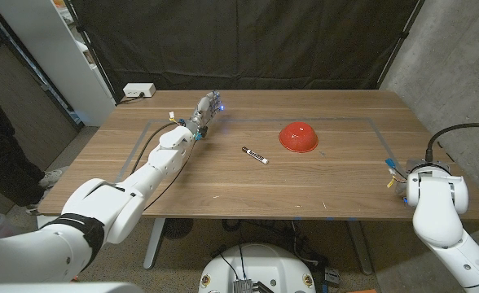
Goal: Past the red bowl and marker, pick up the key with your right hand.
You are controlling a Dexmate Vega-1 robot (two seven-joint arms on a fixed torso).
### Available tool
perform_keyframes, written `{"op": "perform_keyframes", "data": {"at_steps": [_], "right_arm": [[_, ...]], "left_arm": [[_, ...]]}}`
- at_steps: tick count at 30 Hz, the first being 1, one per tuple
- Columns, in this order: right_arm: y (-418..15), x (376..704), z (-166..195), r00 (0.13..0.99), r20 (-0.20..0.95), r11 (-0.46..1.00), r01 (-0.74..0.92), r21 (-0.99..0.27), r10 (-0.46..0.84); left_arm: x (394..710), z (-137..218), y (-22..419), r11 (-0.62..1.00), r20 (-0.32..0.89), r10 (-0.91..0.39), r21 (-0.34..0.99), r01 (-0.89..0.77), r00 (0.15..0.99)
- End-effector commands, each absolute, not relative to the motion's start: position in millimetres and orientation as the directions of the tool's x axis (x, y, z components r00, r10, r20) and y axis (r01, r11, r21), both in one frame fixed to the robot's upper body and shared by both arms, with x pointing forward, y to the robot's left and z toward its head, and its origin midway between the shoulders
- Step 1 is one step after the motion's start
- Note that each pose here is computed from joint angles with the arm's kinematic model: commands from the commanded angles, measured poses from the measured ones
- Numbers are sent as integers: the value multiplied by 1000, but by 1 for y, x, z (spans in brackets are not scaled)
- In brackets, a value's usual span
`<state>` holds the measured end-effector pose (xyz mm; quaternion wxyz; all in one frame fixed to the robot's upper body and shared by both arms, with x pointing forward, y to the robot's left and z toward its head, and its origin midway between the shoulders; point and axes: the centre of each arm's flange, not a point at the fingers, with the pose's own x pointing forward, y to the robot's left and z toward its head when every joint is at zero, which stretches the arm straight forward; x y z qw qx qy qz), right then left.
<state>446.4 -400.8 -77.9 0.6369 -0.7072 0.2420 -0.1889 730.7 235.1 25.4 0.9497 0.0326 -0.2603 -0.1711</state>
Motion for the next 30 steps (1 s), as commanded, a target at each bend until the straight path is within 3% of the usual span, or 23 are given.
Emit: {"op": "perform_keyframes", "data": {"at_steps": [1,30], "right_arm": [[-404,450,-80,799,-60,-68,-125,-990,-598],[-409,450,-90,795,-38,-91,-116,-989,-605]], "left_arm": [[735,27,235,939,480,-344,148,312,807],[736,32,227,931,496,-363,148,335,789]]}}
